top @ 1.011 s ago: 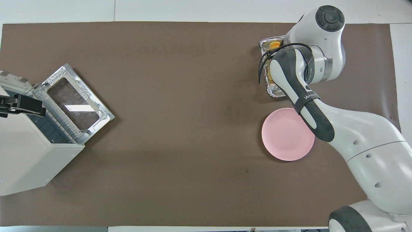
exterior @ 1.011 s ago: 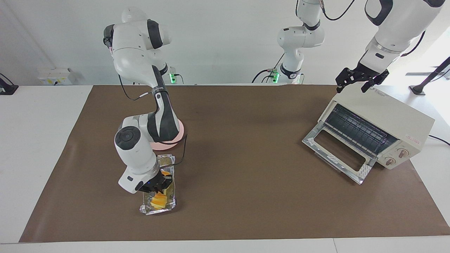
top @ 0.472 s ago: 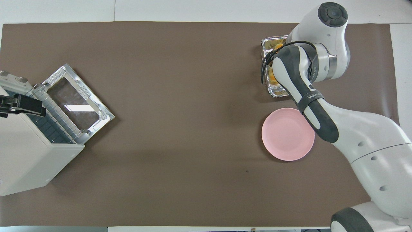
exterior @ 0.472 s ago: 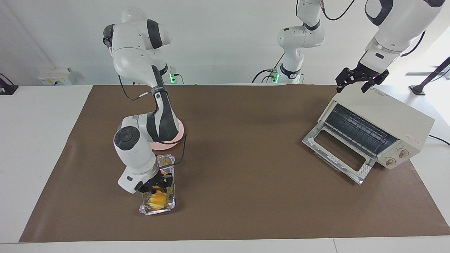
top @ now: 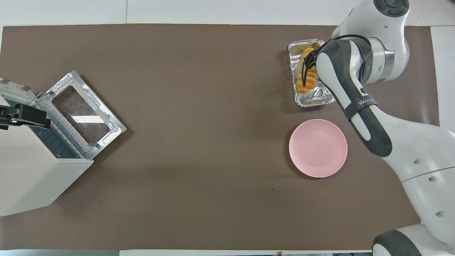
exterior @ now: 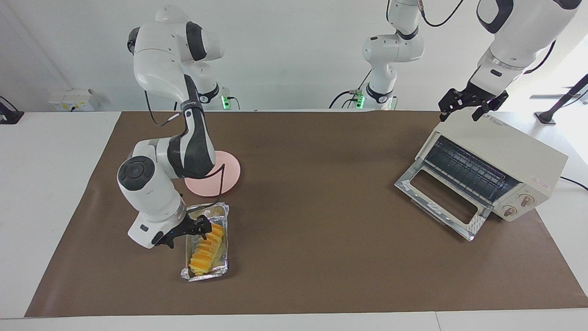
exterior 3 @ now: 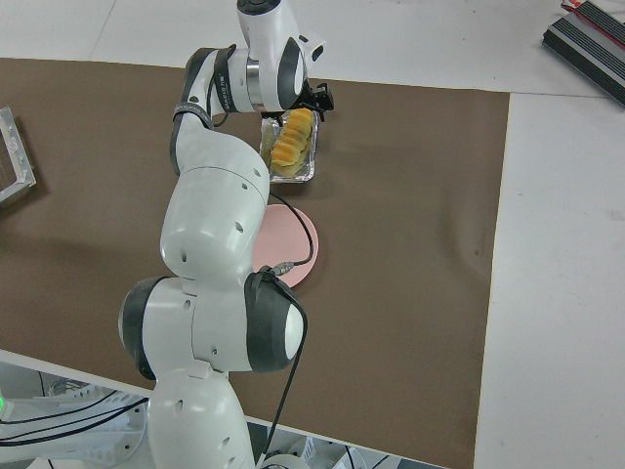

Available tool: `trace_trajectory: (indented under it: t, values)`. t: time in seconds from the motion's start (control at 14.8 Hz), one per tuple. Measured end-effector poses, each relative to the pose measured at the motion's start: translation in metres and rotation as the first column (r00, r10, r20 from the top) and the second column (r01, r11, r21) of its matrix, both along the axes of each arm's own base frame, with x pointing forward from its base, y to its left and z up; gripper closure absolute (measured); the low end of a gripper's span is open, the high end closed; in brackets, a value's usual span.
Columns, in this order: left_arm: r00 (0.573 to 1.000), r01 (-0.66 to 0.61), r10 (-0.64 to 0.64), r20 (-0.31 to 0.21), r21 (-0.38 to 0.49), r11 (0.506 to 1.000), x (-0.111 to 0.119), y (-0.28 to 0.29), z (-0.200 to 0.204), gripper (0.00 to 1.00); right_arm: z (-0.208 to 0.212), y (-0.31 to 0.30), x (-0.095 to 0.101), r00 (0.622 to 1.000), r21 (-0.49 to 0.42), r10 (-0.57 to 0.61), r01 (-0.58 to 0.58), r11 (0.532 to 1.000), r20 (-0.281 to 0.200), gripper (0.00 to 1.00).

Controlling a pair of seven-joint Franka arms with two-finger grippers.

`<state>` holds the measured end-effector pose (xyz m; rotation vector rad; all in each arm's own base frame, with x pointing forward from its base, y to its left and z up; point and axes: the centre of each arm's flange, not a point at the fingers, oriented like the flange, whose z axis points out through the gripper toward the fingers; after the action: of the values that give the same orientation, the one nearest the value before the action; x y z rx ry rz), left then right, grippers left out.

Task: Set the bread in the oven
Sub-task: 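Push the foil tray with the right gripper toward the toaster oven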

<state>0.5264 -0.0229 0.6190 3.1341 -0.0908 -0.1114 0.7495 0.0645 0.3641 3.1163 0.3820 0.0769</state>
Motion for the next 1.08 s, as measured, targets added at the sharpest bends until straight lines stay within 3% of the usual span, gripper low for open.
trace_trajectory:
  t: [0.27,0.54,0.81,1.08]
  values:
    - [1.000,0.000,0.000,0.000,0.000,1.000,0.000,0.000,0.000,0.00,-0.030,-0.009,-0.003,0.999,-0.031,0.046,-0.045,0.999,0.014,0.04]
    - [1.000,0.000,0.000,0.000,0.000,1.000,0.000,0.000,0.000,0.00,-0.051,-0.027,-0.012,0.998,-0.036,0.068,-0.069,0.997,-0.005,0.16]
    - [1.000,0.003,-0.003,0.000,0.000,1.000,0.000,-0.002,0.000,0.00,-0.059,-0.025,-0.021,0.997,-0.034,0.073,-0.072,0.997,0.017,0.61]
    - [1.000,0.007,-0.007,0.000,0.000,1.000,0.000,-0.004,0.000,0.00,-0.062,-0.023,-0.025,0.997,-0.024,0.072,-0.071,0.997,0.033,0.98]
